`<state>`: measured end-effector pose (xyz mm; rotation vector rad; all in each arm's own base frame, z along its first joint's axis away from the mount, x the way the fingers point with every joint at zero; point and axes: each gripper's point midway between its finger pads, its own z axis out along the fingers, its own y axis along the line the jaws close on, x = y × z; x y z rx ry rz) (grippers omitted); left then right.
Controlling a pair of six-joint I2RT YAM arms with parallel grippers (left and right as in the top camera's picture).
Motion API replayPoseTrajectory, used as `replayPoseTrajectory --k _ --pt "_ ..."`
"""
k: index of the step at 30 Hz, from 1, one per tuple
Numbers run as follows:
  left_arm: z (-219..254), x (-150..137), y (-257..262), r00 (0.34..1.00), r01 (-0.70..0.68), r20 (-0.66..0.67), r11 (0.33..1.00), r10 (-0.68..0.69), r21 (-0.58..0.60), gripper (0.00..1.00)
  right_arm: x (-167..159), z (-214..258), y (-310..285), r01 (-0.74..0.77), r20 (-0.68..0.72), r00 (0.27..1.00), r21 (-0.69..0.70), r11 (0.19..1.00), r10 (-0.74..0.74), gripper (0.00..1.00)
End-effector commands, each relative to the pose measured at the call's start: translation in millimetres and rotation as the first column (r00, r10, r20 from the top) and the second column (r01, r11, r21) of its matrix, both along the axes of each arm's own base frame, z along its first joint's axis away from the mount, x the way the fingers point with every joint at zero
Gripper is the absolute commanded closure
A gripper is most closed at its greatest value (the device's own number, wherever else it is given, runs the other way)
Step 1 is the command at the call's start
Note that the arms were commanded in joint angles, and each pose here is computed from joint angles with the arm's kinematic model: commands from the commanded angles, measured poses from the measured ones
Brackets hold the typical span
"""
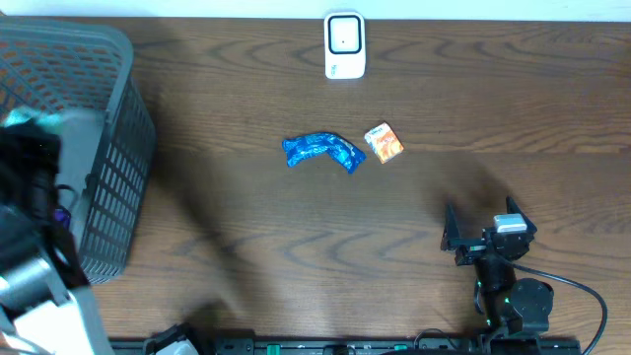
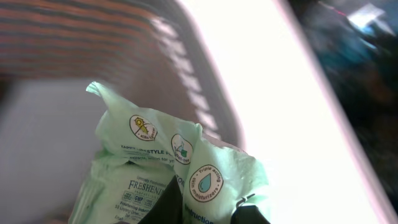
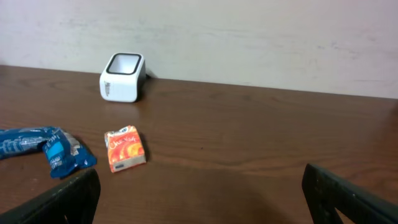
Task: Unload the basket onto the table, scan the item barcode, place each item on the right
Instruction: 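Carry the green wipes pack out and release it beside the blue packet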
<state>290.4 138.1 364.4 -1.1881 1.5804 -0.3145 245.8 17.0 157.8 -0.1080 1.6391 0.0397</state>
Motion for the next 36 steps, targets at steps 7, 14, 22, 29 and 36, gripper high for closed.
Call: replayPoseTrajectory --k 7,14,22,29,36 --pt "8.3 37.4 -177.7 0.803 0.59 -0.104 0.757 -0.587 0.282 0.93 -0.3 -0.5 1.2 -0.005 0.001 1.0 -0.012 1.0 0.005 0.01" --pt "-65.5 54.7 -292.4 0.504 0.857 -0.421 0.372 -0.754 0.357 0.92 -0.3 -0.6 1.2 -0.005 0.001 1.0 -0.012 1.0 0.005 0.01" --pt "-193.4 99.5 -317.1 0.411 0.907 -0.689 0.343 -0.597 0.244 0.93 -0.3 -0.5 1.2 -0.005 0.001 1.0 -0.012 1.0 0.005 0.01" --pt "-272.8 111.1 -309.8 0.425 0.843 -0.757 0.522 -0.496 0.132 0.92 -0.3 -0.5 1.2 -0.005 0.001 1.0 -0.012 1.0 0.005 0.01" --pt "-324.8 97.0 -300.6 0.39 0.769 -0.815 0.638 -0.429 0.032 0.92 -0.3 -0.5 1.2 -0.005 0.001 1.0 -0.012 1.0 0.005 0.01"
